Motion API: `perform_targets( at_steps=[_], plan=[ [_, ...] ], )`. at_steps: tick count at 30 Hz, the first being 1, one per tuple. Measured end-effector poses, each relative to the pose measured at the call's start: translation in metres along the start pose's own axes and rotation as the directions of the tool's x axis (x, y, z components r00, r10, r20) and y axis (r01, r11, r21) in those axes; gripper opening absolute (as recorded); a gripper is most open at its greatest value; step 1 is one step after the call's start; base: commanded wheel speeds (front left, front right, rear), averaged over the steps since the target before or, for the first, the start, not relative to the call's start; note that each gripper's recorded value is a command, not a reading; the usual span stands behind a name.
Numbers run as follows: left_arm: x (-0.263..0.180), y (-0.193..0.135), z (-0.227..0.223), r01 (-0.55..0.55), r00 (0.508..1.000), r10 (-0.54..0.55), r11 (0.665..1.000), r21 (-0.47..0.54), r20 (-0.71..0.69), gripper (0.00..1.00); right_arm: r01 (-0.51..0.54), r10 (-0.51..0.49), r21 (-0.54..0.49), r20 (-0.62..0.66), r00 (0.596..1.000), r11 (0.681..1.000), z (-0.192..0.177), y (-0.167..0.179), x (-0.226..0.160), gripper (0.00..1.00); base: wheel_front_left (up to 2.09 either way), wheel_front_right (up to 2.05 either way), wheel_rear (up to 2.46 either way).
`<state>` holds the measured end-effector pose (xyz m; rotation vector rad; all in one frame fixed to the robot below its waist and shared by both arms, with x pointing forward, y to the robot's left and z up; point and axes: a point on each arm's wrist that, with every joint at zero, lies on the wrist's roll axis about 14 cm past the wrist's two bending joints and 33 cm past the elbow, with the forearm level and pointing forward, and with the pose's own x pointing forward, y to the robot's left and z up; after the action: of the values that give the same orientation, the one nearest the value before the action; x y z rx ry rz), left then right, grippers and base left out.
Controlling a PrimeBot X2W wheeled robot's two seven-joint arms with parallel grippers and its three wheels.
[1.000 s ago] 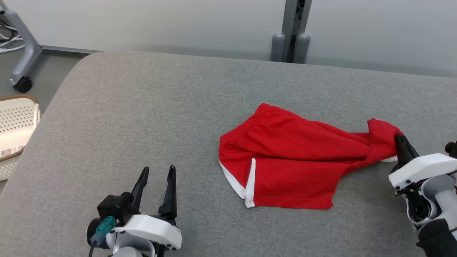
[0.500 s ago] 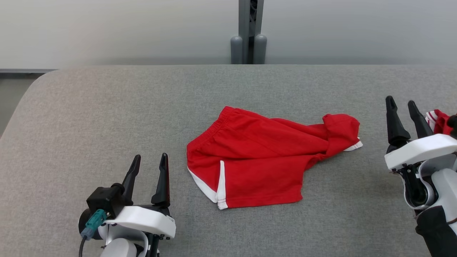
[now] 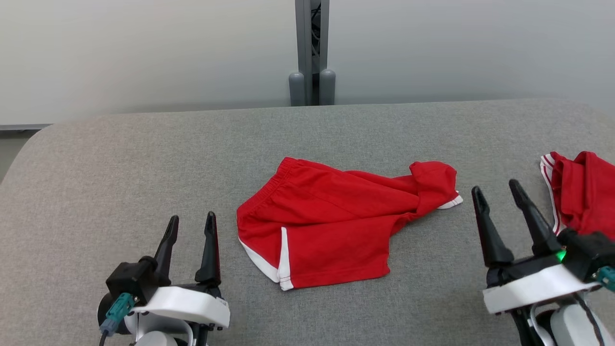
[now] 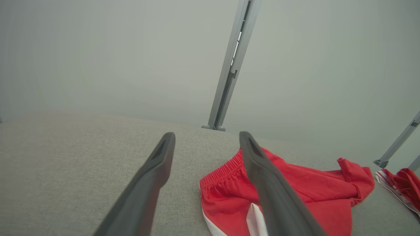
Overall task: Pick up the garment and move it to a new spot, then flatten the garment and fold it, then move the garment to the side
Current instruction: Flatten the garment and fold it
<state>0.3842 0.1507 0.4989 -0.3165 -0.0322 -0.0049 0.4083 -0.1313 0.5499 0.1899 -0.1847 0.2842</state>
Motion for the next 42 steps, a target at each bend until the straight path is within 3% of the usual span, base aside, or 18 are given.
perform_targets(
  at_steps=[6,10,12,15,19,22,25,34,42],
  plan=[
    [-0.006,0.005,-0.004,-0.018,1.000,0.018,1.000,-0.004,-0.011,1.00,-0.059,0.058,-0.018,-0.032,0.998,0.998,-0.012,0.024,-0.006,1.00,0.00,0.00,0.00],
    [-0.008,0.011,-0.002,-0.036,0.999,0.036,0.999,-0.003,-0.008,1.00,-0.218,0.214,-0.043,-0.082,0.973,0.975,-0.024,0.071,0.000,1.00,0.00,0.00,0.00],
    [-0.009,0.014,-0.001,-0.046,0.999,0.046,0.999,-0.001,-0.005,1.00,-0.325,0.317,-0.049,-0.135,0.939,0.944,-0.036,0.102,-0.001,1.00,0.00,0.00,0.00],
    [-0.012,0.022,0.000,-0.072,0.997,0.072,0.997,0.003,-0.003,1.00,-0.482,0.454,-0.059,-0.257,0.853,0.874,-0.066,0.146,-0.011,1.00,0.00,0.00,0.00],
    [-0.019,0.036,0.000,-0.119,0.993,0.119,0.993,-0.001,-0.006,1.00,-0.606,0.555,-0.016,-0.383,0.738,0.795,-0.100,0.185,-0.023,1.00,0.00,0.00,0.00],
    [-0.025,0.047,0.003,-0.156,0.988,0.156,0.988,-0.005,0.002,1.00,-0.658,0.565,-0.003,-0.509,0.649,0.753,-0.132,0.193,-0.034,1.00,0.00,0.00,0.00],
    [-0.032,0.059,0.005,-0.196,0.981,0.196,0.981,-0.009,0.007,1.00,-0.682,0.566,-0.001,-0.556,0.609,0.732,-0.147,0.196,-0.034,1.00,0.00,0.00,0.00],
    [-0.046,0.078,0.006,-0.268,0.963,0.268,0.963,-0.016,0.007,1.00,-0.715,0.559,-0.014,-0.614,0.557,0.699,-0.174,0.202,-0.029,1.00,0.00,0.00,0.00],
    [-0.050,0.085,0.007,-0.292,0.956,0.292,0.956,-0.012,0.007,1.00,-0.707,0.543,-0.005,-0.637,0.548,0.708,-0.189,0.204,-0.025,1.00,0.00,0.00,0.00]
  ],
)
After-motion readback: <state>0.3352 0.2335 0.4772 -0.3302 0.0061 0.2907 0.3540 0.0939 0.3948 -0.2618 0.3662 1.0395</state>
